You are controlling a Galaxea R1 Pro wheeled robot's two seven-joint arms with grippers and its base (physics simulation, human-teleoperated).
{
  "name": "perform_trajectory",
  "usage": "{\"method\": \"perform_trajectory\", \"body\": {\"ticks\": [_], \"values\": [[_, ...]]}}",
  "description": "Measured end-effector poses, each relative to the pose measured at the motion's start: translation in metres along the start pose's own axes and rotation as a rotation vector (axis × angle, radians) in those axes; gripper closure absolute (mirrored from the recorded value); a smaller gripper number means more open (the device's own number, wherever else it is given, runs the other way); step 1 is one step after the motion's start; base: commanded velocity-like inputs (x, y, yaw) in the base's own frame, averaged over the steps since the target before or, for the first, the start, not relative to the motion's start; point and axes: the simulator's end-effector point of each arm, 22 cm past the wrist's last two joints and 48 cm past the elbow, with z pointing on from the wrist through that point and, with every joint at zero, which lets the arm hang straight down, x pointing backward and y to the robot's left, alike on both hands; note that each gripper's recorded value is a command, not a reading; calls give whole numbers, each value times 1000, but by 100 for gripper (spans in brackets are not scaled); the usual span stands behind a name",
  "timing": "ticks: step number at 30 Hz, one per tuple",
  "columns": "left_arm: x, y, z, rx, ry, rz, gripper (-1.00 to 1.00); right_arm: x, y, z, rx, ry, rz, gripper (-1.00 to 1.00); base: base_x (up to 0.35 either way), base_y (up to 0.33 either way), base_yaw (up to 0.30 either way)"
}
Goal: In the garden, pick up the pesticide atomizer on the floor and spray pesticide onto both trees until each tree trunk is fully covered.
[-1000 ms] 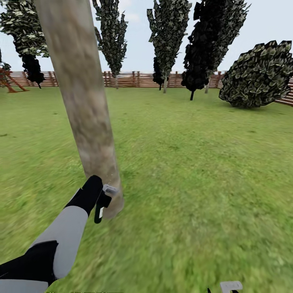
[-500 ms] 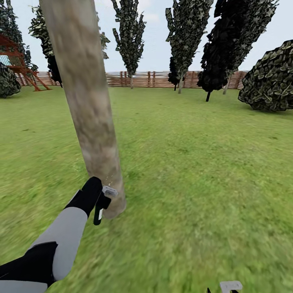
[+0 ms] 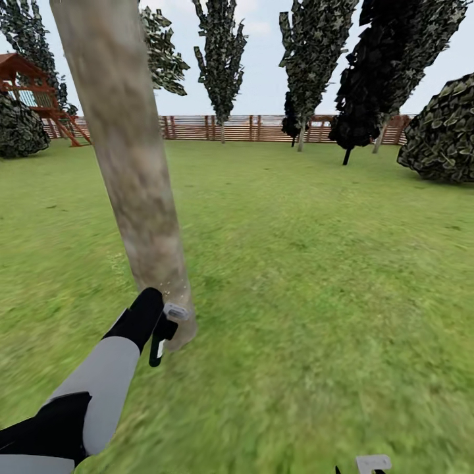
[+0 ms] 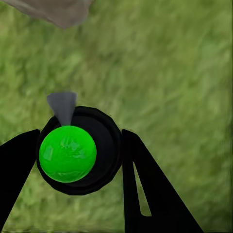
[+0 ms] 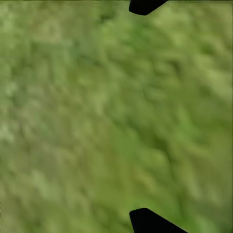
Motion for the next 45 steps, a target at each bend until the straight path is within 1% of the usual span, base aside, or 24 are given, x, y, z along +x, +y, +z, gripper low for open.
{"method": "perform_trajectory", "body": {"ticks": [2,6,11,12,14,15,17,20,23,35,45], "values": [[4,2,2,-1,6,-2,100,0,0,0,0,1,0,-100,0,-274,276],[18,12,9,-12,28,-11,100,0,0,0,0,1,0,-100,0,-274,276],[21,12,11,-8,33,-14,100,0,0,0,-2,0,0,-100,3,-274,277],[26,10,14,-4,41,-14,100,0,1,0,-2,0,0,-100,45,-275,277],[35,10,20,-17,53,-12,100,0,1,0,-2,0,0,-100,64,-275,277],[39,15,23,-44,60,-10,100,0,1,0,-2,0,0,-100,75,-274,275],[46,14,27,-42,66,-25,100,0,0,0,-2,0,0,-100,77,-274,133],[50,11,30,-15,64,-67,100,0,0,0,-1,0,0,-100,80,-275,25],[49,11,29,-13,60,-74,100,0,-1,0,0,0,0,-100,83,-275,3],[47,14,28,-19,54,-78,100,0,-1,0,1,-1,-1,-100,83,-275,8],[47,15,28,-22,54,-76,100,-1,0,0,0,-1,0,-100,85,-275,255]]}}
